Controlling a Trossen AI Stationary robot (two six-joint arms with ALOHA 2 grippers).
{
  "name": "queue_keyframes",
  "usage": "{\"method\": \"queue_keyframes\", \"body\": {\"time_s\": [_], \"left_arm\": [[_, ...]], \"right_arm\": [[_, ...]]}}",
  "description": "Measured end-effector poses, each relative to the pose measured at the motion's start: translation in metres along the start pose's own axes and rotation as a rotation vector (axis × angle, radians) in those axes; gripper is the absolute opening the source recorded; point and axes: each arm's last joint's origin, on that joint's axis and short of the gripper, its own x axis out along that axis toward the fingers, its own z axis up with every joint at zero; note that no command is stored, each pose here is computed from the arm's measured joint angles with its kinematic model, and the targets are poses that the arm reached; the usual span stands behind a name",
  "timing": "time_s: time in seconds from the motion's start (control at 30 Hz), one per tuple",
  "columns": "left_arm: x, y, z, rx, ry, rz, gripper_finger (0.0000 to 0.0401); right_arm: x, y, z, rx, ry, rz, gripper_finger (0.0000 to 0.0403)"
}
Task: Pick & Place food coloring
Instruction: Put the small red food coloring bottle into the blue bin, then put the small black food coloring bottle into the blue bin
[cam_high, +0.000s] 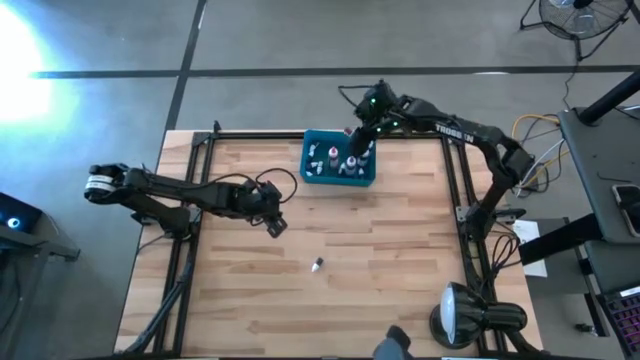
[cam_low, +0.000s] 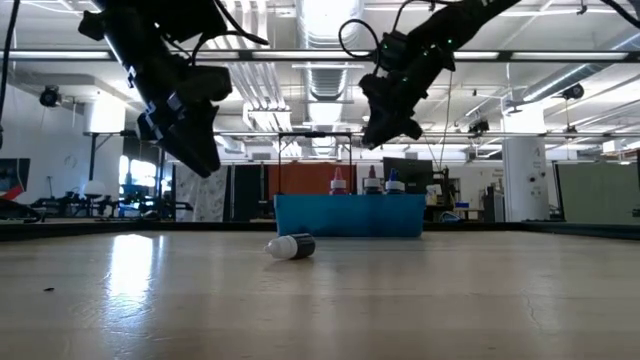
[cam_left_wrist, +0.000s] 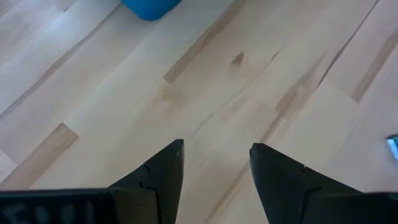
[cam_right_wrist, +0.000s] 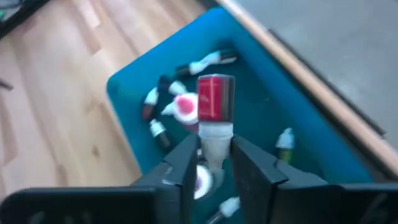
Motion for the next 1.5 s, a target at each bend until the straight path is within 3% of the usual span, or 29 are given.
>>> {"method": "queue_keyframes", "body": {"time_s": [0.13,0.3,0.47,0.57,0.67,0.8,1.07,1.2,1.33,1.5], "left_arm": [[0.0,-0.001,0.001,-0.031,-0.014,-0.011,0.0161],[0.0,-0.005,0.006,-0.064,-0.059,-0.052,0.0161],[0.006,-0.016,0.014,-0.018,-0.108,-0.19,0.0161],[0.017,-0.022,0.016,-0.051,-0.091,-0.21,0.0161],[0.032,-0.029,0.015,-0.111,0.003,-0.236,0.016],[0.047,-0.044,0.016,-0.194,0.142,-0.275,0.0159],[0.058,-0.074,0.017,-0.225,0.333,-0.304,0.0158],[0.052,-0.092,0.008,-0.229,0.353,-0.259,0.0158],[0.046,-0.104,0.0,-0.244,0.317,-0.222,0.0158],[0.041,-0.112,-0.007,-0.241,0.31,-0.234,0.0158]], "right_arm": [[0.002,0.004,-0.003,-0.022,0.033,0.009,0.0128],[0.0,0.007,-0.003,-0.06,0.018,-0.075,0.0186],[-0.018,0.021,-0.005,-0.156,0.01,-0.096,0.0218],[-0.03,0.033,-0.012,-0.182,0.041,-0.164,0.0223],[-0.039,0.043,-0.023,-0.115,0.106,-0.208,0.0223],[-0.042,0.053,-0.039,-0.003,0.22,-0.226,0.0224],[-0.037,0.065,-0.057,0.08,0.312,-0.244,0.0224],[-0.034,0.073,-0.067,0.098,0.331,-0.268,0.0224],[-0.037,0.082,-0.076,0.086,0.348,-0.376,0.0224],[-0.051,0.095,-0.089,0.141,0.373,-0.445,0.0224]]}}
